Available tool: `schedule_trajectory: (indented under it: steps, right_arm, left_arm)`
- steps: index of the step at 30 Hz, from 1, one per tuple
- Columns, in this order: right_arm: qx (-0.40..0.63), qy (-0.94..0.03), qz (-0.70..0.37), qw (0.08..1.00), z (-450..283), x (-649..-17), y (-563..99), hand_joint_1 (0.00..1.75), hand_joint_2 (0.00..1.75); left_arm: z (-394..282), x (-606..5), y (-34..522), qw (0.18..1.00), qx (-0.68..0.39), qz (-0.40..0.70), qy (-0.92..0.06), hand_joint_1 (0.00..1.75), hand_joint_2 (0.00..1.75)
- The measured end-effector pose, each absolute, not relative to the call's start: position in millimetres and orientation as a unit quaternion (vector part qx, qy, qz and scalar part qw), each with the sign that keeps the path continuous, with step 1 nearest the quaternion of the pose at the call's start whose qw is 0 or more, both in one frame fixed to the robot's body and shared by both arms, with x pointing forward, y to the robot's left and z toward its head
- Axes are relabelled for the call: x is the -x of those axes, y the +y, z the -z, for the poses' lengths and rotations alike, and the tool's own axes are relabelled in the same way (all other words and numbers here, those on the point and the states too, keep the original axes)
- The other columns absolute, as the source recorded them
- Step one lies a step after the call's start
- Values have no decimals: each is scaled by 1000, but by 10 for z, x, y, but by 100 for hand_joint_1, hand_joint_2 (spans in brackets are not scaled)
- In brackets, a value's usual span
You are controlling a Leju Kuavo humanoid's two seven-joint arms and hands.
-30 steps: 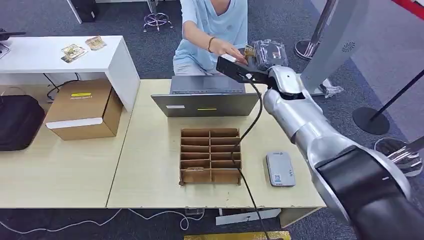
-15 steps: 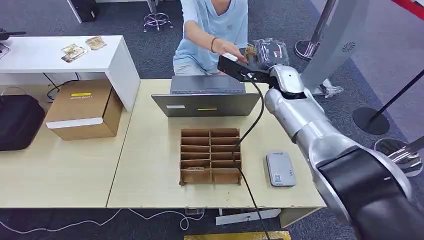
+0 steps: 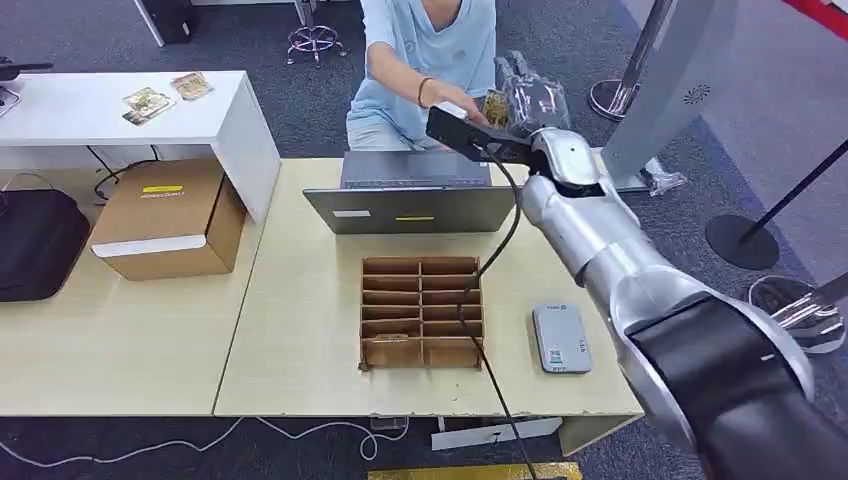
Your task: Pass the card to the sensor for recognition and then transmit it.
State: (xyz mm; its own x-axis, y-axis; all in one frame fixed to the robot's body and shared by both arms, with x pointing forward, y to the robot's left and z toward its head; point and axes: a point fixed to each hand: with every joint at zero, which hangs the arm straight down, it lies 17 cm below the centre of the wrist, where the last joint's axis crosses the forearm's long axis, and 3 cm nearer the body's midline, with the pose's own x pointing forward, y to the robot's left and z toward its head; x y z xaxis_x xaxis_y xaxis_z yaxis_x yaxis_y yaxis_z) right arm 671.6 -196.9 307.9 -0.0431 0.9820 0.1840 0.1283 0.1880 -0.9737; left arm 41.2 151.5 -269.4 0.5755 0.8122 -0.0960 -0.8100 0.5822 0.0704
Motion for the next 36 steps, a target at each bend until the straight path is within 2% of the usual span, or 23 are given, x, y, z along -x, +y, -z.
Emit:
schedule_trajectory:
  steps: [11,16,25,31,36]
  right_arm:
    - [435,-676,-320,502,-3428,-6722,-2137,0,175]
    - [342,-778,-181,495,-3689,-6626,-2386,0,175]
    - [135,-846,-12,516,-3332,-6338,-2799,0,175]
    - [19,-872,99,479,-2933,-5646,-3097,0,175]
    - [-41,-889,112,442,-2673,-4814,-3074,0,175]
  left_arm:
    - [2693,-407,1509,893,-8,-447,61,0,0]
    - [2695,-403,1515,898,-9,-435,59,0,0]
    - [2688,-416,1462,910,6,-410,55,0,0]
    - [2681,-460,1427,928,18,-370,40,0,0]
    - [2671,-400,1364,949,24,-311,48,0,0]
